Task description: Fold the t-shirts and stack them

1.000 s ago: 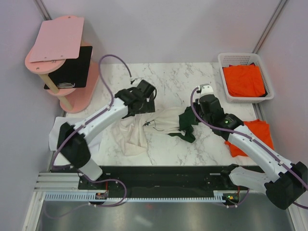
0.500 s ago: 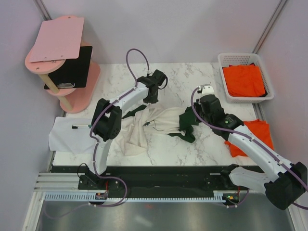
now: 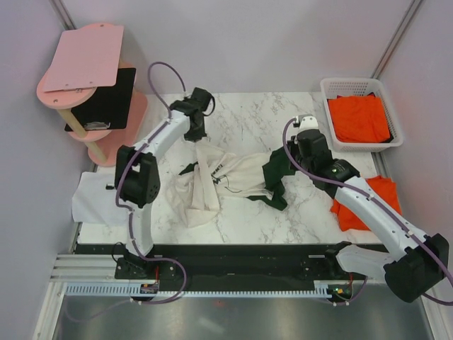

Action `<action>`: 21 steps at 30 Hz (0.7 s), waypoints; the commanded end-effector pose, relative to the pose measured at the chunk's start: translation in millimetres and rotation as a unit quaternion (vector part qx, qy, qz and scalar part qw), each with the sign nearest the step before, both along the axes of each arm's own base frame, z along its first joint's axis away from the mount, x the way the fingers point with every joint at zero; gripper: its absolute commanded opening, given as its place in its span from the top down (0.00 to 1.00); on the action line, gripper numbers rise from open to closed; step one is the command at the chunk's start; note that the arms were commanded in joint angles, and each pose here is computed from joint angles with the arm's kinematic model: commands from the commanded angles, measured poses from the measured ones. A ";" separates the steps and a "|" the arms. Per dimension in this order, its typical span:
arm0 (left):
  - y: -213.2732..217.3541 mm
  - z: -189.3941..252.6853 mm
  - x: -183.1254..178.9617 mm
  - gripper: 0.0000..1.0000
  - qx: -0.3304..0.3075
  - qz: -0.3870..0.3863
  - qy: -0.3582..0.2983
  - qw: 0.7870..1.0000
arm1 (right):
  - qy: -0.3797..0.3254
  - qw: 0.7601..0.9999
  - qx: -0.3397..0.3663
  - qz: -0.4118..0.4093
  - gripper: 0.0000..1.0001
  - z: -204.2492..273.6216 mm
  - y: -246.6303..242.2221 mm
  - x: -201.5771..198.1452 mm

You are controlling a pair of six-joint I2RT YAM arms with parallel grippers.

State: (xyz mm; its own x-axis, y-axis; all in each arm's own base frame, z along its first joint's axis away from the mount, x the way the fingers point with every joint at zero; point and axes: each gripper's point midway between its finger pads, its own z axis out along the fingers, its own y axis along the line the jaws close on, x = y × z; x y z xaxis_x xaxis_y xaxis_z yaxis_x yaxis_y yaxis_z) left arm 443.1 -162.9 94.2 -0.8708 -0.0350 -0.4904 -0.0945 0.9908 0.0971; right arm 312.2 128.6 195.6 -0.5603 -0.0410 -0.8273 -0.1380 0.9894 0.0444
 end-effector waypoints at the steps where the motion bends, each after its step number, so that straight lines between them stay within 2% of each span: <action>1: 37.7 109.6 3.7 0.98 -0.020 0.007 -0.111 0.994 | -0.070 0.997 0.029 0.012 1.00 60.2 13.1 26.8; 5: 52.2 156.9 -27.9 0.98 -0.033 0.009 -0.156 0.987 | -0.100 0.994 0.037 0.012 1.00 90.9 12.2 30.4; 7: 55.0 151.0 -49.0 0.98 -0.046 0.011 -0.146 0.988 | -0.118 0.992 0.050 0.015 1.00 106.6 10.5 23.0; 9: 55.9 174.1 -76.3 0.98 -0.082 0.004 -0.170 0.982 | -0.128 0.990 0.063 0.018 1.00 113.9 8.8 14.5; 11: 53.3 158.8 -106.4 0.98 -0.115 0.003 -0.147 0.982 | -0.120 0.989 0.083 0.022 1.00 109.6 6.7 -2.0; 12: 55.8 170.5 -125.1 0.98 -0.136 0.002 -0.165 0.977 | -0.112 0.989 0.089 0.023 1.00 104.3 6.6 -7.4; 13: 56.7 141.2 -143.3 0.98 -0.145 0.016 -0.130 0.981 | -0.096 0.990 0.095 0.027 1.00 91.6 5.2 -18.9; 17: 46.1 90.5 -209.2 0.98 -0.207 0.018 -0.058 0.976 | -0.037 0.990 0.133 0.029 1.00 51.6 6.9 -49.8; 18: 45.0 63.3 -229.9 0.98 -0.209 0.028 -0.019 0.977 | -0.021 0.991 0.131 0.022 1.00 36.5 3.3 -55.6; 21: 37.6 35.0 -268.2 0.98 -0.234 0.022 0.019 0.972 | -0.006 0.991 0.130 0.007 1.00 22.6 -6.7 -70.6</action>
State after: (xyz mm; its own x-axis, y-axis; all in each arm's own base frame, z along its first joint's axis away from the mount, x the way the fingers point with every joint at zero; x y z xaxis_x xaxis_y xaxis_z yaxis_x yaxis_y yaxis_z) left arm 223.7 -103.4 168.0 -0.8011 -0.2316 -0.5519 -0.1025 0.9616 -0.2547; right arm 260.3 126.4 244.1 -0.4755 0.1237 -0.8710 -0.2027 0.9480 0.2453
